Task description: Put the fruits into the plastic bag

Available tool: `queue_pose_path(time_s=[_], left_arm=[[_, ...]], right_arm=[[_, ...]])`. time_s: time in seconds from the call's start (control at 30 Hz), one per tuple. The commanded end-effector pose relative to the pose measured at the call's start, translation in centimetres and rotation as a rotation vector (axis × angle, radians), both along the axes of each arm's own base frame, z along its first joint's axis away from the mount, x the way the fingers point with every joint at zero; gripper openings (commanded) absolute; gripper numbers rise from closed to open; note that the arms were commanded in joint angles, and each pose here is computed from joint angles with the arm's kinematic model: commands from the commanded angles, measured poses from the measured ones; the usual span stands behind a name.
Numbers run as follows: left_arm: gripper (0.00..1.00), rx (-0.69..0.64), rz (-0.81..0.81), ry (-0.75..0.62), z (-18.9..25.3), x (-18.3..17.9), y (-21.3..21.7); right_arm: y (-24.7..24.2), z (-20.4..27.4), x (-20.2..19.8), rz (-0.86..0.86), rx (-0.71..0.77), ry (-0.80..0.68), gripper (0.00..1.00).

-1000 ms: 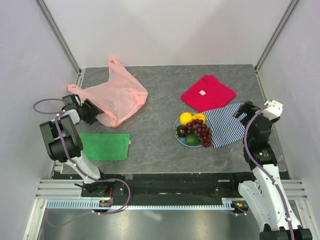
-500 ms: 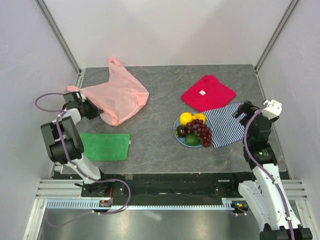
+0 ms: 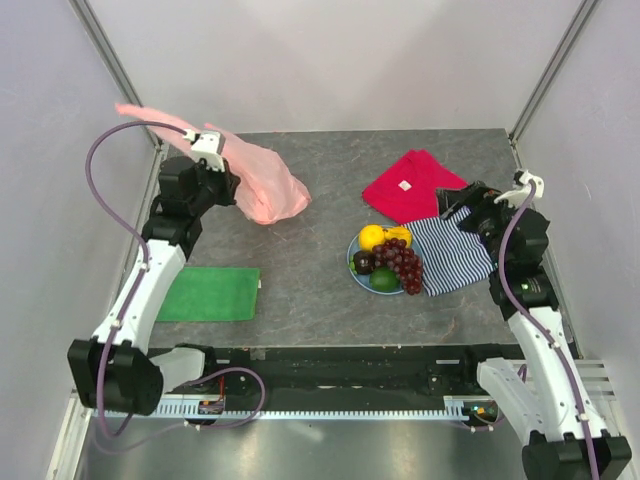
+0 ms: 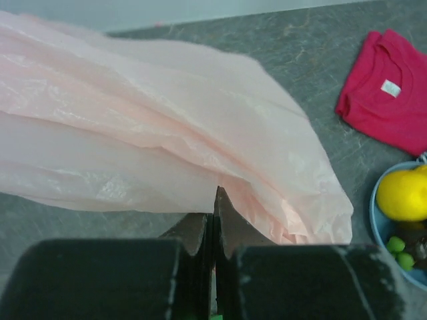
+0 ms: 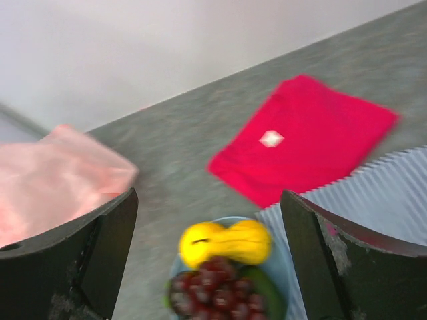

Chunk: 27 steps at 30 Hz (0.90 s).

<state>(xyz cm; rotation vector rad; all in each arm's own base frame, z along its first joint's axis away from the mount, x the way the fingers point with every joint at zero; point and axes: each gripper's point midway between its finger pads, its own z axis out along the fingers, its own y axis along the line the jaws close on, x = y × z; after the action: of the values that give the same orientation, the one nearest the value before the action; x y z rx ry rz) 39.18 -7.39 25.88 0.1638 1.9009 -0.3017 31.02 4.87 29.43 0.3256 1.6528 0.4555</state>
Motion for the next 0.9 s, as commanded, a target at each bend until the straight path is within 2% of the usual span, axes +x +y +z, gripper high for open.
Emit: queue_pose_path(time_s=[0.0, 0.17, 0.33, 0.4, 0.53, 0.7, 0.87], left_arm=[[0.01, 0.255, -0.138, -0.207, 3.9, -2.7, -1.5], [0.02, 0.365, -0.289, -0.372, 5.7, -7.6, -4.9], [0.02, 0.46, -0.417, -0.4, 4.0, -10.8, -8.8], [0.02, 0.472, -0.453, -0.399, 3.4, -11.6, -9.8], [0.01, 0.462, -0.608, -0.348, 1.3, -13.6, -13.1], [0.02, 0.466, -0.71, -0.282, -0.5, -14.6, -15.2], [0.01, 0.424, -0.801, -0.253, -0.9, -16.0, -16.8]], right_arm=[[6.4, 5.5, -0.1, 0.321, 0.207, -0.139, 0.95], [10.8, 7.6, -0.4, 0.446, 0.227, -0.158, 0.96], [15.5, 8.6, -0.6, 0.675, 0.332, -0.169, 0.98], [16.4, 7.9, 0.0, 0.713, 0.338, -0.135, 0.98], [17.4, 8.3, 0.3, 0.762, 0.285, -0.113, 0.98], [18.2, 7.8, 1.0, 0.787, 0.098, -0.111, 0.98], [21.1, 7.6, 1.7, 0.875, 0.031, -0.074, 0.98]])
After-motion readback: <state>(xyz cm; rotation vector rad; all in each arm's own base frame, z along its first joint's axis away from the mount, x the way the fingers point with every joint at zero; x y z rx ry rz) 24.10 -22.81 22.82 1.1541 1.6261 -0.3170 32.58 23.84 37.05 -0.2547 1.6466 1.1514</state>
